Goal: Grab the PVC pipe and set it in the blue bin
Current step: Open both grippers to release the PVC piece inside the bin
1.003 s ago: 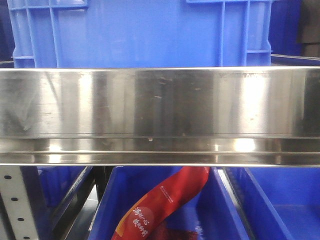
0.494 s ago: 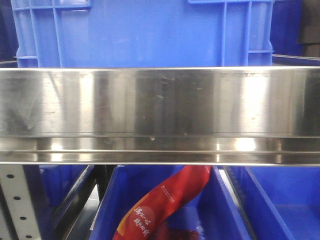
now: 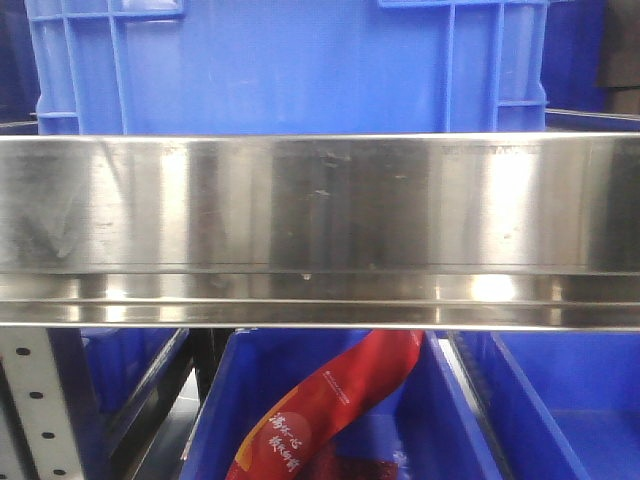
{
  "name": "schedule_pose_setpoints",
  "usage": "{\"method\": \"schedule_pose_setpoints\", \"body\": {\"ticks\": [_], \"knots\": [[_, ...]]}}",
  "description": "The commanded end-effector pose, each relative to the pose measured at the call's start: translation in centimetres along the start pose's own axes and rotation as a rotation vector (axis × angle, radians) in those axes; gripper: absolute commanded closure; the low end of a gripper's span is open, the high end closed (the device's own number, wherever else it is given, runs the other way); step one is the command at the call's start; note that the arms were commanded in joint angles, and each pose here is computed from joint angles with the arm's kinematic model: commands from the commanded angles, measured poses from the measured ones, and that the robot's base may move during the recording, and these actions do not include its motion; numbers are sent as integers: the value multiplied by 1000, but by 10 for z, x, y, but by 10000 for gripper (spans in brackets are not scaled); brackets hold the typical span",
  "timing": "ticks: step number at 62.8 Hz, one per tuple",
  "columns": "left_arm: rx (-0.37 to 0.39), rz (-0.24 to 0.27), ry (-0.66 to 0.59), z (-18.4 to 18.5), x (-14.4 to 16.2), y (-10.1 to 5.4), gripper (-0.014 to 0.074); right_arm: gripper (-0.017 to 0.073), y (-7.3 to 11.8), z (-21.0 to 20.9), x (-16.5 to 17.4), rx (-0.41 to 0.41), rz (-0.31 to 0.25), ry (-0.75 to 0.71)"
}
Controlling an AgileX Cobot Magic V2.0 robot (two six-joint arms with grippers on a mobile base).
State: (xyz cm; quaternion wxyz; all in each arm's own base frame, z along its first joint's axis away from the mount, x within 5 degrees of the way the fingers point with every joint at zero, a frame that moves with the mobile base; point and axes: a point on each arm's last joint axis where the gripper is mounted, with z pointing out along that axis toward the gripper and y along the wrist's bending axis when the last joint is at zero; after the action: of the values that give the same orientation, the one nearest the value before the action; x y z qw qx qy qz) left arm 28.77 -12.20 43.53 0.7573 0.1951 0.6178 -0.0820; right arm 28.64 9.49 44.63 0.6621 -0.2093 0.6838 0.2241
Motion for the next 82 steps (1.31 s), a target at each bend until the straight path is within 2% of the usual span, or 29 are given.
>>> {"method": "schedule_pose_setpoints", "body": {"ticks": [1,17,28,42,53,60,68,82], "knots": [[-5,2,-12,-8,-11,2,704,728,3,-6,-7,1,-27,-21],[1,-2,35,-25,-23,3,704,722,7,-13,-13,-14,-32,-36],[-3,-2,24,-42,-37,6,704,722,11,-25,-23,17,-56,-74],[-8,-2,38,-72,-49,9,704,722,14,-56,-22,124,-42,-121],[-12,-9,11,-98,-50,8,704,722,21,-86,-12,200,-96,-129],[-14,-41,-15,-116,-47,7,704,722,26,-110,-11,256,-107,-176],[-19,-45,-52,-133,-48,7,704,722,35,-132,-14,266,-120,-224],[-18,-46,-24,-151,-47,7,704,722,44,-156,-9,287,-129,-266]]}}
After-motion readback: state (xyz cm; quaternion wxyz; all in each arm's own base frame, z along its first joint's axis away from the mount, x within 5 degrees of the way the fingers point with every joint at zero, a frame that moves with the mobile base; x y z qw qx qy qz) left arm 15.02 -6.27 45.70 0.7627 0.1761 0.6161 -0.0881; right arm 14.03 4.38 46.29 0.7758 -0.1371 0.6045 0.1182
